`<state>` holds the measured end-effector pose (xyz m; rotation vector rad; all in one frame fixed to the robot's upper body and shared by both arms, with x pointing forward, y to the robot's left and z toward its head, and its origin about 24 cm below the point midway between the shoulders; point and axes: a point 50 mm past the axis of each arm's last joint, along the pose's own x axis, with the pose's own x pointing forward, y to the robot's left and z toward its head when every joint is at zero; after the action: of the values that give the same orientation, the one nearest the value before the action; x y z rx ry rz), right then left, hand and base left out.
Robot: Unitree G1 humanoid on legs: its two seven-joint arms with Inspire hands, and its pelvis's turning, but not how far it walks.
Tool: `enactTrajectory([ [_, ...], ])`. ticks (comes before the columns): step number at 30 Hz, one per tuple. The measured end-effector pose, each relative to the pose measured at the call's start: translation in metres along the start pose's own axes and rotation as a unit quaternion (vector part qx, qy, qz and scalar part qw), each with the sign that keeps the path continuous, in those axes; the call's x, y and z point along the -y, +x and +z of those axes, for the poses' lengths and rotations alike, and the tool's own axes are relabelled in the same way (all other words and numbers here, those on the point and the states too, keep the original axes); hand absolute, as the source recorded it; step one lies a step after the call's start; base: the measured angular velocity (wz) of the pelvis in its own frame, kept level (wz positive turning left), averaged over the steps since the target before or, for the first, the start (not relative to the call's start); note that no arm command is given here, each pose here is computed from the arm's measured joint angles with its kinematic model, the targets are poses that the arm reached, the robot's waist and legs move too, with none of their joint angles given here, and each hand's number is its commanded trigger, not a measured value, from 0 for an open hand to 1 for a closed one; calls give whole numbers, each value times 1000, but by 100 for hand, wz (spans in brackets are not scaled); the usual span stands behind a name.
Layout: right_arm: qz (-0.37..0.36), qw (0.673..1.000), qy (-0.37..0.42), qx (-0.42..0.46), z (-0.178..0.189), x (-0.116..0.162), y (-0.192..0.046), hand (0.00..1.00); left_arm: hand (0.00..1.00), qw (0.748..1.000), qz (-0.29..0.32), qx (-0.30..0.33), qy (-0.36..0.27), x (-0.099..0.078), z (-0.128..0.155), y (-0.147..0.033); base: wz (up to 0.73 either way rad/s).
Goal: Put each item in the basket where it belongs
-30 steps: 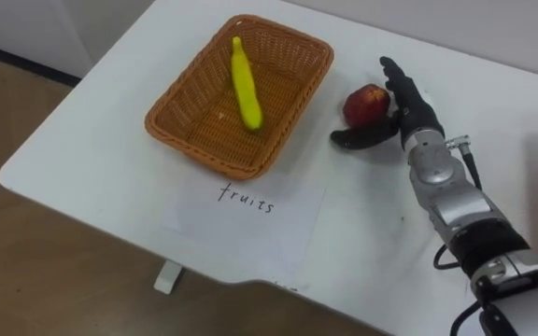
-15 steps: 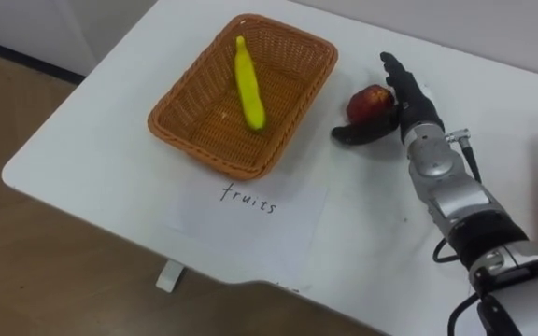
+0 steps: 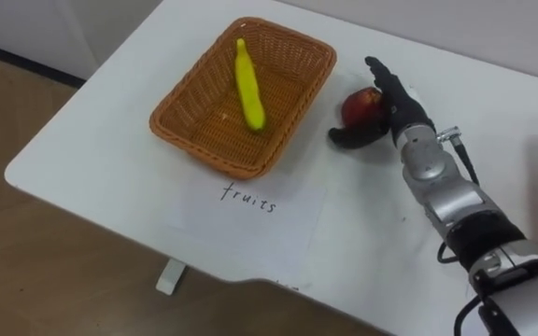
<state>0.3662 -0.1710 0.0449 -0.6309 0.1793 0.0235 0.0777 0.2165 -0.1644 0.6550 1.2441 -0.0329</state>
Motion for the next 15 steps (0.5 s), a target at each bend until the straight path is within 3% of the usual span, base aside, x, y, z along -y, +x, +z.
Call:
enactTrajectory([
  [15,-41,997,-59,-1,-4,20,2,100,0,1000,4,11,24,-5,4,1,0],
])
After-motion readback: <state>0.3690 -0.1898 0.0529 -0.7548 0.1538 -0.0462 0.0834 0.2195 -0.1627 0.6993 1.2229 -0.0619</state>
